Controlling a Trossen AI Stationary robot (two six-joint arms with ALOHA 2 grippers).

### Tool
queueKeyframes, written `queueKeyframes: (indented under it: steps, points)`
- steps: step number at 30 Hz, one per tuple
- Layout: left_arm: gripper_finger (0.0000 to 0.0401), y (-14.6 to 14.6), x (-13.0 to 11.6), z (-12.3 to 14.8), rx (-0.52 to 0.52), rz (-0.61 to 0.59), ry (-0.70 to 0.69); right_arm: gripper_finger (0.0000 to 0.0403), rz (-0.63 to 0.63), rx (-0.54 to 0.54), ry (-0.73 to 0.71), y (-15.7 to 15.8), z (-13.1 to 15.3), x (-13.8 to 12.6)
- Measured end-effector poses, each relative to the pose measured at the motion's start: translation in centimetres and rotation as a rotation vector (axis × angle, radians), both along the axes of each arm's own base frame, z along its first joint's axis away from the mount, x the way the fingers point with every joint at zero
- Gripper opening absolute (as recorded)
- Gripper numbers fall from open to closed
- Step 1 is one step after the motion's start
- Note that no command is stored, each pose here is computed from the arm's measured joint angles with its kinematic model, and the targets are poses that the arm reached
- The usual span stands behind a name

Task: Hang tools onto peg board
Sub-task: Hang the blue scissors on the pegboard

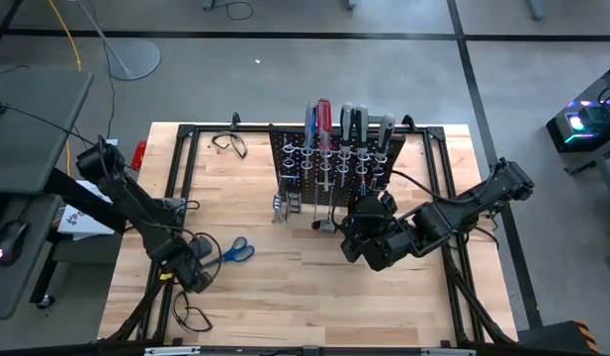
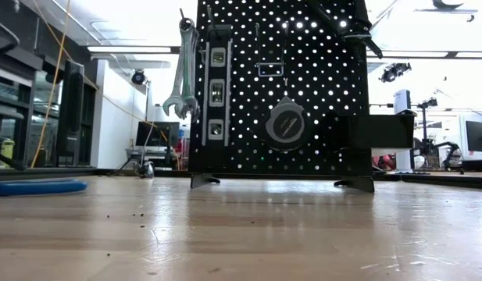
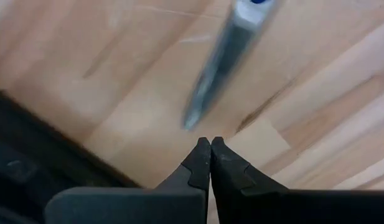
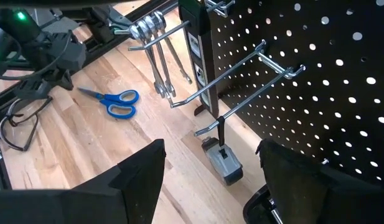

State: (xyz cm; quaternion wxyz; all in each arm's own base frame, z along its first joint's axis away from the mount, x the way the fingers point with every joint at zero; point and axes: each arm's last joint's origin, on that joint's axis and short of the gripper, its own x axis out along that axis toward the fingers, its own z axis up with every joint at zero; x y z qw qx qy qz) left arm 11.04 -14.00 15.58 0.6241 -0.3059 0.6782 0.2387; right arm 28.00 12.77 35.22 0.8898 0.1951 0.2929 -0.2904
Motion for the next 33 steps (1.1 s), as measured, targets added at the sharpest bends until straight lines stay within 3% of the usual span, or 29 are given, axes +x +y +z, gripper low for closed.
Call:
queueKeyframes:
  steps: [21, 28, 33]
  points:
    - [0.0000, 1.0, -0.4, -0.9, 0.102, 0.042, -0.018, 0.0252, -0.012, 0.018, -0.007, 0.0, 0.0, 0.0]
    - [0.0000, 0.5, -0.2, -0.9, 0.058, 0.036, -0.049, 0.0252, -0.013, 0.019, -0.008, 0.0, 0.0, 0.0]
    - [0.0000, 0.8, -0.4, -0.9, 0.088, 0.035, -0.039, 0.0252, -0.018, 0.022, -0.011, 0.0, 0.0, 0.0]
